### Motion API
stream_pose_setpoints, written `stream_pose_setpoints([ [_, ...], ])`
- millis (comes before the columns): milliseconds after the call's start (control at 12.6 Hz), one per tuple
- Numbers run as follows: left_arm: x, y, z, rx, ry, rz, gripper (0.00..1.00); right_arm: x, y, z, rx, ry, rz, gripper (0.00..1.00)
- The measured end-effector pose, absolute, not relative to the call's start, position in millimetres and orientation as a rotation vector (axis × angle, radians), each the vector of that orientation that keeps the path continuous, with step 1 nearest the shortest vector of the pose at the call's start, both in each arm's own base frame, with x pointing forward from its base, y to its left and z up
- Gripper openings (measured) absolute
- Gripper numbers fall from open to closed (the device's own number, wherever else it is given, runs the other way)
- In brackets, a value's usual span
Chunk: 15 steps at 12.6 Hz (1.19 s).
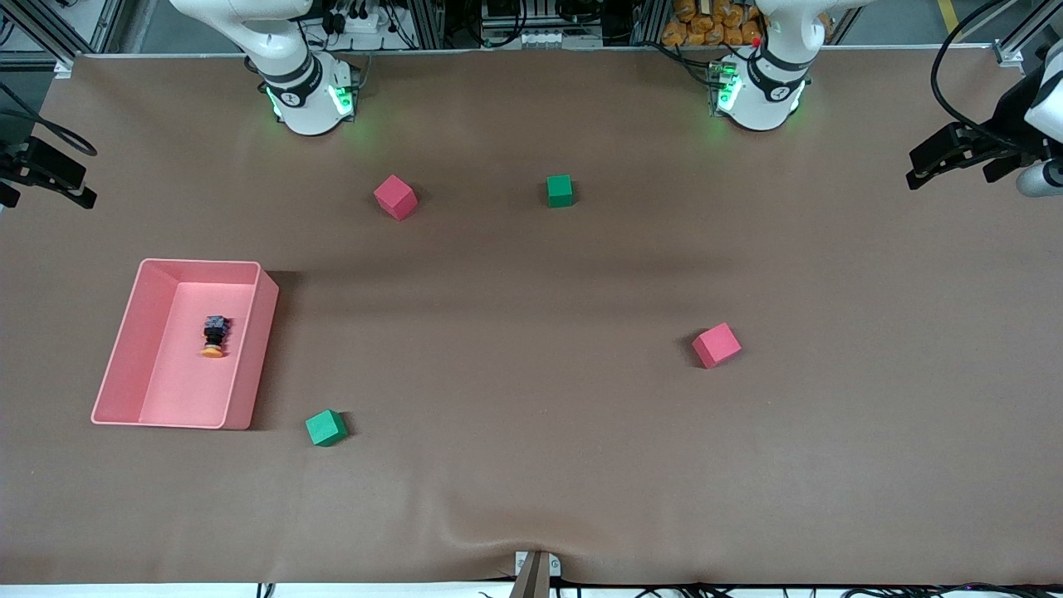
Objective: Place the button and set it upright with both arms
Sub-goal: 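Reach the right gripper toward the yellow-capped button in the pink tray, then lower the right gripper into the tray and grasp the button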
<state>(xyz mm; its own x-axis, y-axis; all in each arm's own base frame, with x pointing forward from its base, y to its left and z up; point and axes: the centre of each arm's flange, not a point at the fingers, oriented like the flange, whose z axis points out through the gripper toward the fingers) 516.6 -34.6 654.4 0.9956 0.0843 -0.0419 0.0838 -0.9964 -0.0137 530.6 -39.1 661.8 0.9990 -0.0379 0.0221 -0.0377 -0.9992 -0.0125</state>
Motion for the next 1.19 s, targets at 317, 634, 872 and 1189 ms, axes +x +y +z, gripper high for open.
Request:
stream_pose_setpoints([
  [317, 516, -35, 655, -3.127, -0.107, 0.067, 1.00, 558, -52, 609, -3.134, 0.096, 0.117, 1.00],
  [634, 517, -36, 653, -3.128, -0.087, 0.072, 1.00, 609, -81, 476, -3.113, 0.033, 0.305, 1.00],
  [872, 520, -37, 650, -3.130, -0.071, 0.082, 1.00, 615, -120, 384, -3.082, 0.077, 0.304, 1.00],
  [1189, 521, -40, 647, -3.130, -0.056, 0.090, 1.00, 617, -143, 312, -3.066, 0.094, 0.252, 1.00],
])
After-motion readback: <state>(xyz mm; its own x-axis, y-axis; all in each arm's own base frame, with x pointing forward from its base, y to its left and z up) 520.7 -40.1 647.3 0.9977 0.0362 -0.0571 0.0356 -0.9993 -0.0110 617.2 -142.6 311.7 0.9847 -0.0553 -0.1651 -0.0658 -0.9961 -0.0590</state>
